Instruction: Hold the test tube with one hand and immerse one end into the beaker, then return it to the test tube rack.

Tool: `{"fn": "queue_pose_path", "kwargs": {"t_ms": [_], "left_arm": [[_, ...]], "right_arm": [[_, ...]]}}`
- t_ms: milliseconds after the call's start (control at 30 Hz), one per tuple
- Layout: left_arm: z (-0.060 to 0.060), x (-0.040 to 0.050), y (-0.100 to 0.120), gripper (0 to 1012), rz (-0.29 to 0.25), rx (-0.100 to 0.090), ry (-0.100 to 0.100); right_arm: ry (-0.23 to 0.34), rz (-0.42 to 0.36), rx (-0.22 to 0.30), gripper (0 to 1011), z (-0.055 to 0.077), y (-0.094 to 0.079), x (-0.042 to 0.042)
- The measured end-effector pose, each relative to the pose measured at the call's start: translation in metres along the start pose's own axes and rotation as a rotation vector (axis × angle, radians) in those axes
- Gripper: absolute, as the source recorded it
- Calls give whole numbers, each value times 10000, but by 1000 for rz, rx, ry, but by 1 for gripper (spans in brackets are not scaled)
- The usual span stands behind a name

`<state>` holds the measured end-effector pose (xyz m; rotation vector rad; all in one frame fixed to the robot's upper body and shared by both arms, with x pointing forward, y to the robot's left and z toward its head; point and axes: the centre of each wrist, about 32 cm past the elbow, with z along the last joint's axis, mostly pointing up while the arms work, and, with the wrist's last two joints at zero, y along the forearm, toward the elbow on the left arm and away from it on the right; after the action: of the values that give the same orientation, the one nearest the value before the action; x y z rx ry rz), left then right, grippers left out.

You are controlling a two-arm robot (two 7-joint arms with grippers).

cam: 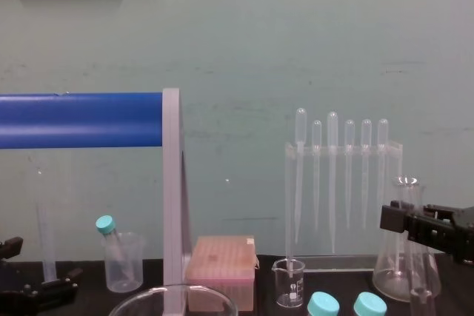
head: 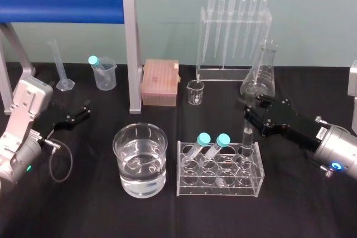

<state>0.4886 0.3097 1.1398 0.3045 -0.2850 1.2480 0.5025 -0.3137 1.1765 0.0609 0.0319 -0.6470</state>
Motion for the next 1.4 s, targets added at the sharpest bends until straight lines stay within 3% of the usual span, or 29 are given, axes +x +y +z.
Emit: {"fn": "queue_pose_path", "kwargs": {"t_ms": [267, 433, 667, 1067, 1333, 1400], "left_arm": [[0, 0, 0, 1000, 0, 0, 0], [0, 0, 0, 1000, 0, 0, 0], [0, 0, 0, 1000, 0, 0, 0], [0, 0, 0, 1000, 0, 0, 0], [0, 0, 0, 1000, 0, 0, 0], [0, 0, 0, 1000, 0, 0, 0]], "right_arm": [[0, 0, 1, 231, 3, -1, 0], [0, -1, 2, 347, 6, -1, 1], [0, -1, 3, 615, 8, 0, 0], [0, -1, 3, 963, 8, 0, 0], [0, -1, 3, 1000, 8, 0, 1], [-29, -11, 29, 1000, 78, 16, 12]]}}
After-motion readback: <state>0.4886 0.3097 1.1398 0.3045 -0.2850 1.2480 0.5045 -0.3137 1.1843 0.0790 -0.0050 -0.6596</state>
